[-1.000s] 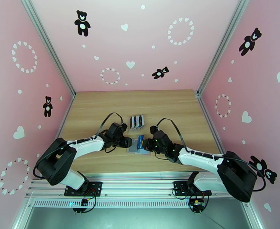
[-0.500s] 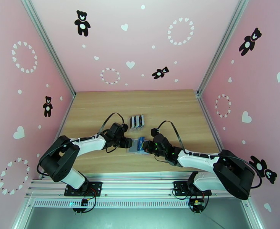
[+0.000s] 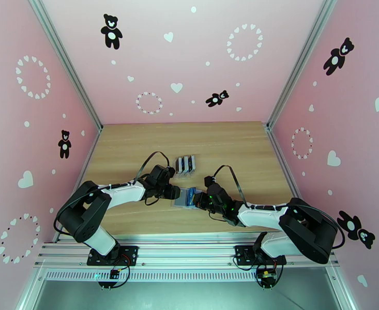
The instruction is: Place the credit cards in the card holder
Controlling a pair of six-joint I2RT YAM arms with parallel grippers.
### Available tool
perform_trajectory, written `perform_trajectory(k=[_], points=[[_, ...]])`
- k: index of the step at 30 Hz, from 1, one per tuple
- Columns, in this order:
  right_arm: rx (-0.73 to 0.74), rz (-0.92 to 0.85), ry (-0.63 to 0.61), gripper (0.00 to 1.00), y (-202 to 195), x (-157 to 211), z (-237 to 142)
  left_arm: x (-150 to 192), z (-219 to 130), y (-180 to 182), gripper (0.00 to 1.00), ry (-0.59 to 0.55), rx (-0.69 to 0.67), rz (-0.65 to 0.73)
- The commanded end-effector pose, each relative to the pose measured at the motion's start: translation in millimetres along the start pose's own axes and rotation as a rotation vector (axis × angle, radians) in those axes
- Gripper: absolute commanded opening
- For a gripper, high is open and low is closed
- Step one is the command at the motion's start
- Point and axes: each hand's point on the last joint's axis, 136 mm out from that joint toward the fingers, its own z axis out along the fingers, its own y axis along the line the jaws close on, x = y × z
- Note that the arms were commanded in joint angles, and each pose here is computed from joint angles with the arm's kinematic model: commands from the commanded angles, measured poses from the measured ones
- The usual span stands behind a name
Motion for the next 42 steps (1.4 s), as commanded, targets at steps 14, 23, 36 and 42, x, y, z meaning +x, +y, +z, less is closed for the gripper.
perform_trajectory(k=[14,23,36,42], points=[[-0.009,0.022,-0.001,0.04,-6.3,5.2,4.0,16.5,13.1,15.7,0.40,0.082,-0.080,-0.012],[-0.026,0.051,-0.008,0.04,-8.1,6.2,6.9,17.6,13.3,16.9,0.38,0.085,-0.086,-0.019],[-0.056,0.080,-0.002,0.04,-6.9,9.1,8.2,16.0,5.1,18.4,0.41,0.060,-0.102,-0.020],[-0.064,0.077,-0.010,0.04,-4.5,7.5,3.1,30.9,0.4,23.3,0.42,0.070,-0.099,-0.038]])
